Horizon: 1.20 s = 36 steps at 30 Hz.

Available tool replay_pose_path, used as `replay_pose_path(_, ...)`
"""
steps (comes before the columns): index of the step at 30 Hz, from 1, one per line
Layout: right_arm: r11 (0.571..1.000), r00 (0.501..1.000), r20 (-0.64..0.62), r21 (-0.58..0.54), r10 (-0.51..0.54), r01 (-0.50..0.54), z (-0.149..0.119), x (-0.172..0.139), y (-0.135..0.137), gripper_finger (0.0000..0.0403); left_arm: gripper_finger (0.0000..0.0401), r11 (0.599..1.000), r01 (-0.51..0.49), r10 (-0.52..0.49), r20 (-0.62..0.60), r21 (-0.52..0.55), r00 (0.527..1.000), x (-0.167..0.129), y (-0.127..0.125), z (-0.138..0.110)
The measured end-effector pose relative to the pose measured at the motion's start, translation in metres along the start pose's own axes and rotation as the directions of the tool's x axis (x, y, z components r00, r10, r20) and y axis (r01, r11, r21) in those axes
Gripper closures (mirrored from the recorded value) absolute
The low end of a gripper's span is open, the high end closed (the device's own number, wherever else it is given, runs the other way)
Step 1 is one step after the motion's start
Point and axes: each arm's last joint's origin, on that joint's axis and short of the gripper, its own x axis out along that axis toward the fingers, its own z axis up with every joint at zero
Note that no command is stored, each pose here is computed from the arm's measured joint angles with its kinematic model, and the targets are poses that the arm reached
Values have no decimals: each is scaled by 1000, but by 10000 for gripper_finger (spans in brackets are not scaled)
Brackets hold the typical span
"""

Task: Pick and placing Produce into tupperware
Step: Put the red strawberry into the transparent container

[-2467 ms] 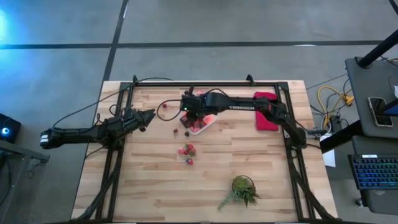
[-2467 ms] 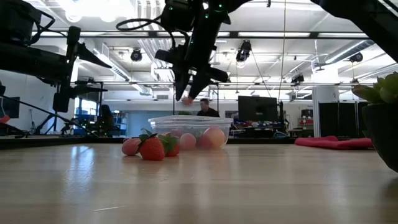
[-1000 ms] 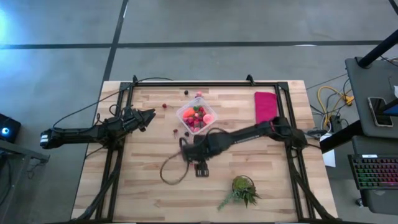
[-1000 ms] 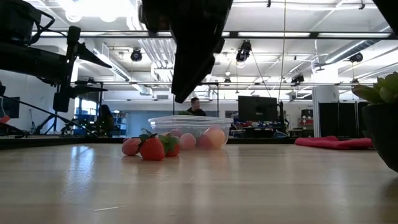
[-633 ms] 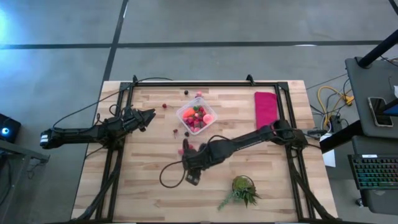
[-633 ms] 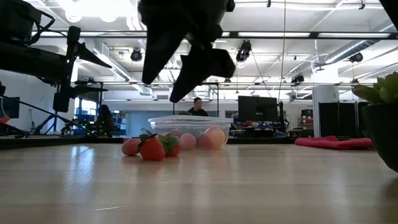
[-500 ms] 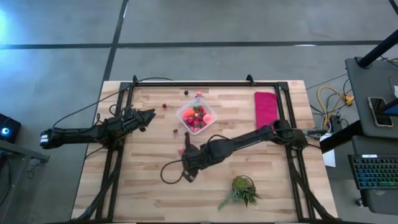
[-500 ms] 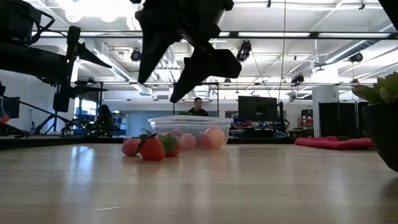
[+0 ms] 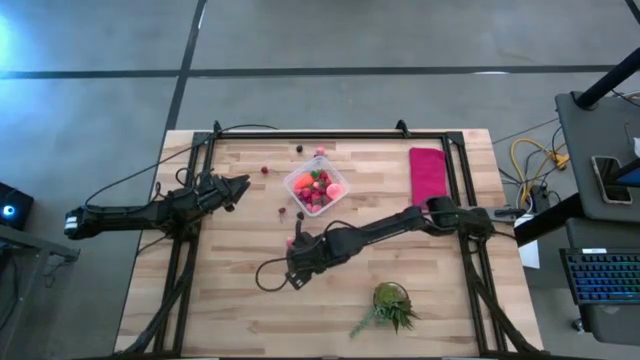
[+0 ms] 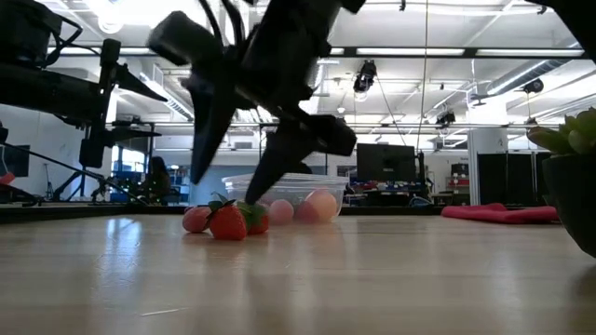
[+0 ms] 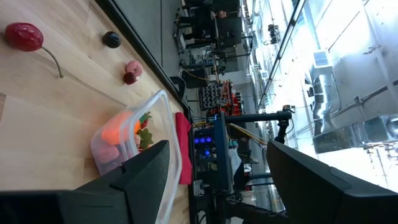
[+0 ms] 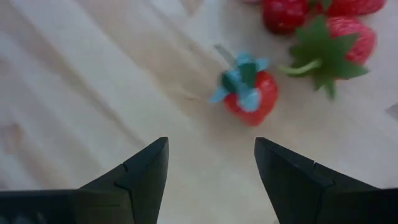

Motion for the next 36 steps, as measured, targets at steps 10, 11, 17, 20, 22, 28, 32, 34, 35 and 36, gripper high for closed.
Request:
replay_pose_path(10,997,994,78,-19,-78,80,11,2,-10,172,146,1000,0,0,0,0,1000,0,0,0)
replay_pose_path(11,996,994,77,-21,-80,82,12,2,-11,172,146,1000,-1,1,0,0,1000,0,0,0)
replay_pose_path(17,995,993,74,-39,-87,90,16,6,-15,172,146,1000,1,-1,0,-1,1000,0,0,0)
replay_pose_path(20,993,994,52,-59,-99,102,16,16,-18,172,146,1000,1,-1,1,-1,1000,0,0,0)
replay_pose_path(22,993,995,26,-62,-97,98,16,20,-20,172,146,1000,0,0,0,0,1000,0,0,0)
replay_pose_path(28,994,996,31,-58,-86,88,16,26,-19,172,146,1000,0,0,0,0,1000,0,0,0)
replay_pose_path(32,994,996,38,-67,-87,89,18,25,-20,172,146,1000,0,0,0,0,1000,0,0,0)
replay_pose_path(34,993,995,39,-77,-89,91,19,25,-21,172,146,1000,0,0,0,0,1000,0,0,0)
replay_pose_path(35,992,995,41,-81,-89,92,20,25,-21,172,146,1000,0,0,0,0,1000,0,0,0)
replay_pose_path(36,992,995,40,-84,-90,93,22,25,-22,172,146,1000,0,0,0,0,1000,0,0,0)
